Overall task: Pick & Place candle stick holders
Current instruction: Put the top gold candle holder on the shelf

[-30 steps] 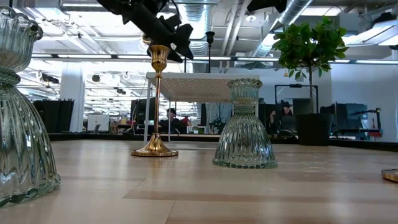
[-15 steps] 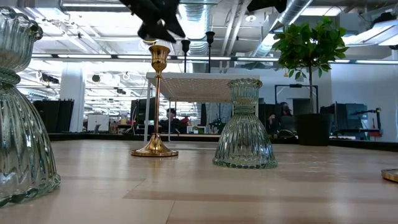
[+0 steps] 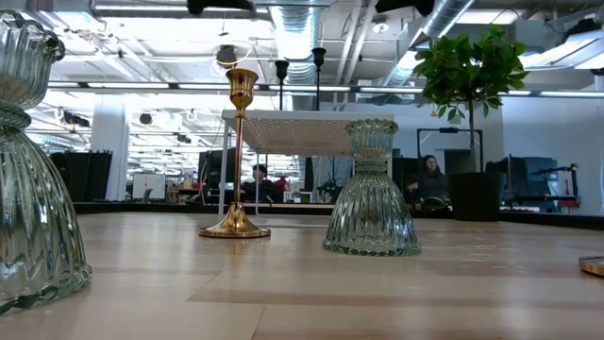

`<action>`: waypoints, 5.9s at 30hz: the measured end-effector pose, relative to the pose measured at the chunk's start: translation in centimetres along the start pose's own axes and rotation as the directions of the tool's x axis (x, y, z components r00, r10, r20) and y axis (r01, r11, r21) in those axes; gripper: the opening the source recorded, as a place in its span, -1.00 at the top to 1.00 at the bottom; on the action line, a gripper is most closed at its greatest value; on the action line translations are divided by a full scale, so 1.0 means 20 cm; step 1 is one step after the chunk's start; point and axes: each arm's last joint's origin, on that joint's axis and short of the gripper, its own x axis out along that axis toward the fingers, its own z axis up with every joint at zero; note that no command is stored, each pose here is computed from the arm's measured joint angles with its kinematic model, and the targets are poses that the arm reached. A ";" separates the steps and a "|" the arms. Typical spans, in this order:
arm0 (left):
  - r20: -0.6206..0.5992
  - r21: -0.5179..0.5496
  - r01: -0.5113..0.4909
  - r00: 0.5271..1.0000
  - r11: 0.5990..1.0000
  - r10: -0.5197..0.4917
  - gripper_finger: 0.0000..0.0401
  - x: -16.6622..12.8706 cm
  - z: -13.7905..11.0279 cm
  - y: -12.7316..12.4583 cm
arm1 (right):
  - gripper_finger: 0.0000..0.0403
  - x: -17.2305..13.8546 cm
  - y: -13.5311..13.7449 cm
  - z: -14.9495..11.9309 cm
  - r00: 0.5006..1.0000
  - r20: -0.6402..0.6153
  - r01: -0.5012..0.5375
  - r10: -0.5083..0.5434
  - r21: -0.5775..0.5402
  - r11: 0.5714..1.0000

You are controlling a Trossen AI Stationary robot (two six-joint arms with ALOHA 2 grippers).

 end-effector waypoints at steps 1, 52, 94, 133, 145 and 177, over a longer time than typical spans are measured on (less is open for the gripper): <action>-0.002 0.003 0.016 1.000 1.000 -0.016 0.18 -0.01 0.00 -0.01 | 1.00 0.00 0.01 0.00 1.000 0.001 -0.006 0.006 0.003 1.000; -0.366 -0.206 0.291 0.863 0.934 -0.349 0.97 -0.09 -0.64 -0.66 | 1.00 -0.22 0.57 -0.08 0.995 -0.002 -0.096 0.096 -0.021 0.995; -0.423 -0.096 0.160 0.887 0.982 -0.186 0.14 0.25 -1.00 -0.80 | 1.00 -0.26 0.61 -0.07 0.996 0.046 -0.080 0.077 0.051 0.996; -0.290 -0.148 0.160 0.936 0.976 -0.198 0.55 0.33 -0.93 -0.77 | 1.00 -0.26 0.61 -0.10 0.998 -0.002 -0.063 0.063 0.015 0.998; -0.299 -0.178 0.196 0.923 0.964 -0.243 0.83 0.31 -0.93 -0.80 | 1.00 -0.26 0.61 -0.10 0.998 -0.001 -0.063 0.063 0.016 0.998; -0.134 -0.318 0.133 0.974 0.939 -0.184 0.83 -0.02 -0.19 -0.49 | 1.00 -0.26 0.59 -0.10 1.000 0.004 0.018 -0.018 -0.017 1.000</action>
